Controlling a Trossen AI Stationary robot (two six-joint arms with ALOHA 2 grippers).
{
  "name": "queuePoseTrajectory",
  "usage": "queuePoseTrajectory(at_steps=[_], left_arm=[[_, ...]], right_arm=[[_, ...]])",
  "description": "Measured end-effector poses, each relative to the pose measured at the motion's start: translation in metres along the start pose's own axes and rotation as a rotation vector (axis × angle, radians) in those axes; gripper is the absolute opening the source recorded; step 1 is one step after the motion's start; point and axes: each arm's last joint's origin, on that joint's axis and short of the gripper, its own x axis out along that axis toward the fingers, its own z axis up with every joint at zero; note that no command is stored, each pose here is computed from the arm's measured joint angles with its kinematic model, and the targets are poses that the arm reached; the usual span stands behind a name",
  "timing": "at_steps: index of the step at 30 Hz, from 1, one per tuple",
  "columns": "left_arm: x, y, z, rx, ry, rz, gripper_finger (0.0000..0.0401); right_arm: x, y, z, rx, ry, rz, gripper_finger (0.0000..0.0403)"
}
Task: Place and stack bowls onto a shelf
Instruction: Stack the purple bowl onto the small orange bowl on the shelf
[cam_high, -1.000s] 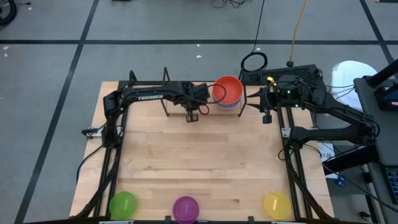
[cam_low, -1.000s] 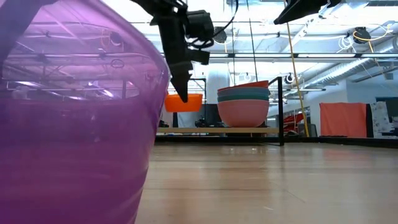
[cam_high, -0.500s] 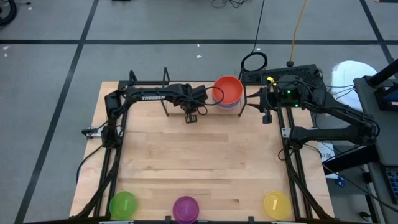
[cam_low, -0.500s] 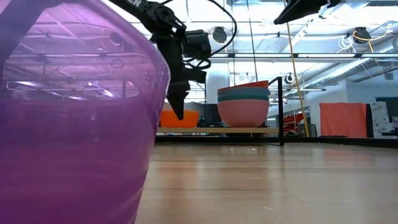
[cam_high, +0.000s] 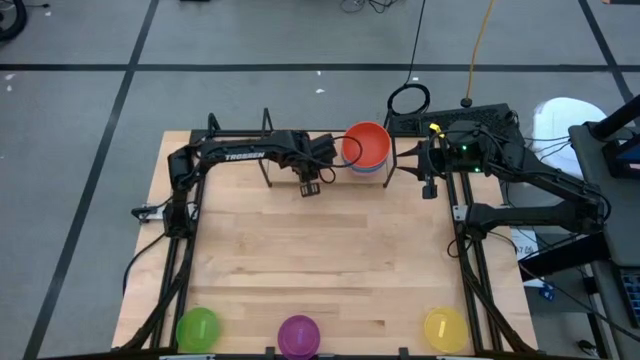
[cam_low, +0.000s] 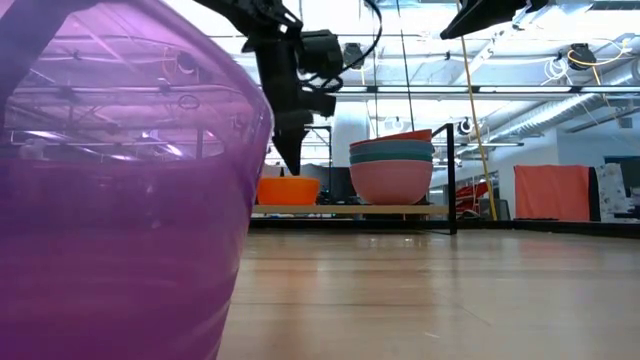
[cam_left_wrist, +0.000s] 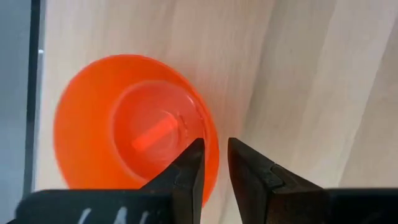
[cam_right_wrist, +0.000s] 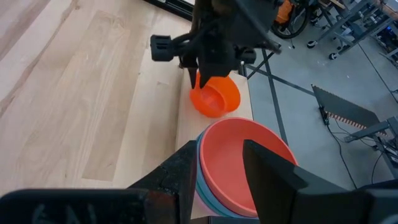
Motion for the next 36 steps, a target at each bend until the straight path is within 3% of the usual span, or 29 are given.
queuePoseTrajectory(at_steps=[4,7,12,15,23,27,36], left_arm=[[-0.013,-0.002,0.001,-0.054,0.035,-0.007,0.0078],[-0.026,-0.011,-0.003,-0.127,0.123,-0.088,0.0078],[-0.039,-0.045,-0.017,-0.183,0.313,-0.299,0.0078],[-0.048,-0.073,-0.024,-0.234,0.417,-0.318,0.0078],[-0.071,-0.158,-0.034,-0.215,0.431,-0.293,0.0078],[-0.081,-0.197,-0.039,-0.204,0.364,-0.317,0.0078],[-0.096,-0.261,-0.054,-0.289,0.264,-0.383,0.0079]], right_arm=[[0.000,0.000,0.000,0.002,0.000,0.000,0.0125],[0.000,0.000,0.000,0.003,0.000,0.000,0.0125],[0.000,0.000,0.000,-0.009,0.000,0.000,0.0125],[0.000,0.000,0.000,-0.019,-0.004,-0.003,0.0125],[0.000,-0.001,0.001,-0.027,-0.008,-0.005,0.0125],[0.000,-0.001,0.001,-0.031,-0.012,-0.008,0.0125],[0.000,-0.002,0.004,-0.030,-0.038,-0.024,0.0125]])
